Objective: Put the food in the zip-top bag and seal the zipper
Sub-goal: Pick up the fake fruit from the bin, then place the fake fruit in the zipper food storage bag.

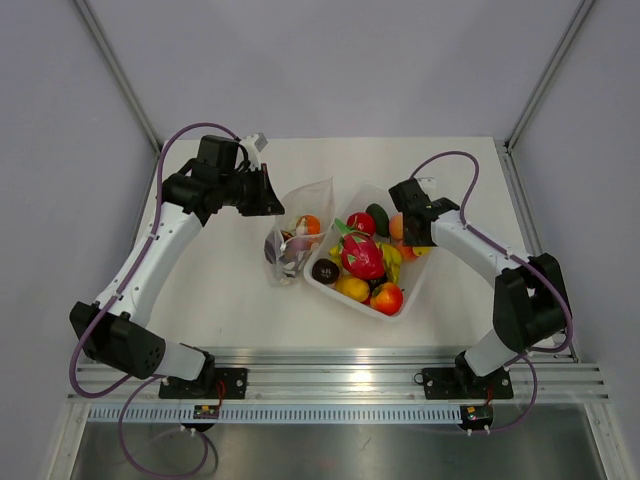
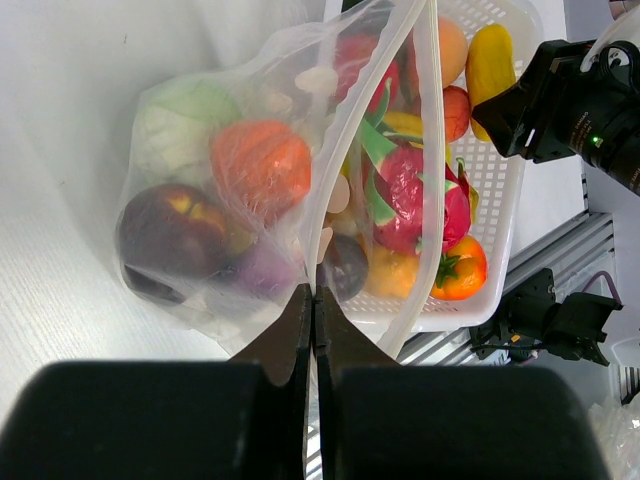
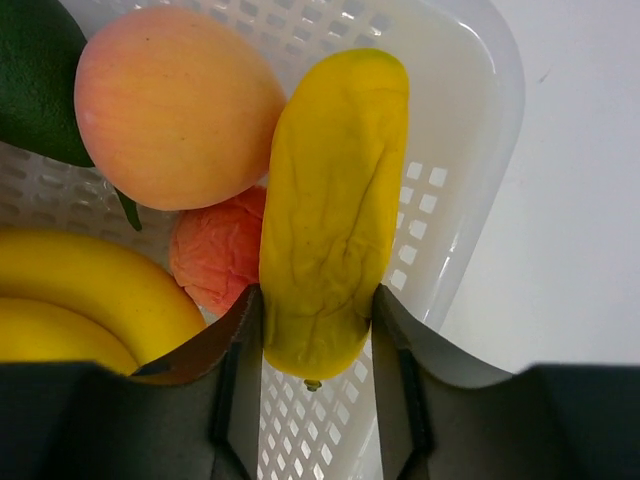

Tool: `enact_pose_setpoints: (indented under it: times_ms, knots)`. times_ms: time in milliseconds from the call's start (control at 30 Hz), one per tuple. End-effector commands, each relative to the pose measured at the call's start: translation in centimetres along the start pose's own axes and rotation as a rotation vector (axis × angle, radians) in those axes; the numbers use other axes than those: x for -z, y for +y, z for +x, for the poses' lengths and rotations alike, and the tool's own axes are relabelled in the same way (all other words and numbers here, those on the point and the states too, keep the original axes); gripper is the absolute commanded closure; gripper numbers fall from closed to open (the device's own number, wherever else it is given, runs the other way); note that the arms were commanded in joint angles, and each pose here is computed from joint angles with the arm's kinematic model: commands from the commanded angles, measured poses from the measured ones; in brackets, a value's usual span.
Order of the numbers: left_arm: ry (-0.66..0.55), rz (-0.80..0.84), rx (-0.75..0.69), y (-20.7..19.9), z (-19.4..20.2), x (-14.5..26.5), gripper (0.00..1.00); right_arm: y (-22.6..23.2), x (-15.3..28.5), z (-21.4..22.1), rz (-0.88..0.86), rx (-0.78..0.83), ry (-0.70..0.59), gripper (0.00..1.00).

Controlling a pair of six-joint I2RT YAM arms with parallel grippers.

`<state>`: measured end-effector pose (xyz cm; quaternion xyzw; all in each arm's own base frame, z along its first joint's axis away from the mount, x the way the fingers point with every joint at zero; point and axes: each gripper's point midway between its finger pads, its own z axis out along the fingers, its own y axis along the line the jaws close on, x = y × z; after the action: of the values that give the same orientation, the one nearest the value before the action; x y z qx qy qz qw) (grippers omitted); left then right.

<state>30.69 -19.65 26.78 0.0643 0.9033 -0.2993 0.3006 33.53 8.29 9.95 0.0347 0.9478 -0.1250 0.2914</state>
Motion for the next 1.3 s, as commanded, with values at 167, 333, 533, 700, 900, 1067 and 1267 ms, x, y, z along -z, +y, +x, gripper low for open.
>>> enact_pose_setpoints:
  times_ms: [167, 333, 533, 700, 900, 1067, 1267]
  knots:
    - [-0.071, 0.046, -0.047, -1.6, -1.7, 1.4, 1.0, -0.9, 4.8, -4.3, -0.063, -0.117, -0.149, 0.85]
    - [-0.074, 0.05, -0.048, -1.7, -1.8, 1.4, 1.0, -0.1, 8.0, -5.9, -0.183, -0.143, -0.188, 0.95]
    - [-0.068, 0.049, -0.042, -1.6, -1.7, 1.1, 1.0, 2.7, 13.3, -7.1, -0.437, -0.146, -0.208, 0.99]
    - [-0.07, 0.052, -0.04, -1.7, -1.8, 1.1, 1.0, 7.4, 19.8, -7.4, -0.689, -0.068, -0.219, 0.97]
    - [-0.077, 0.053, -0.043, -1.8, -1.8, 1.4, 1.0, 12.5, 26.1, -7.0, -0.927, -0.001, -0.217, 0.96]
    - [-0.082, 0.047, -0.044, -1.7, -1.9, 1.6, 1.0, 15.3, 28.8, -6.7, -1.091, -0.005, -0.176, 0.96]
    - [-0.09, 0.062, -0.042, -2.1, -2.2, 1.5, 1.0, 18.3, 29.2, -6.3, -1.218, -0.055, -0.089, 0.96]
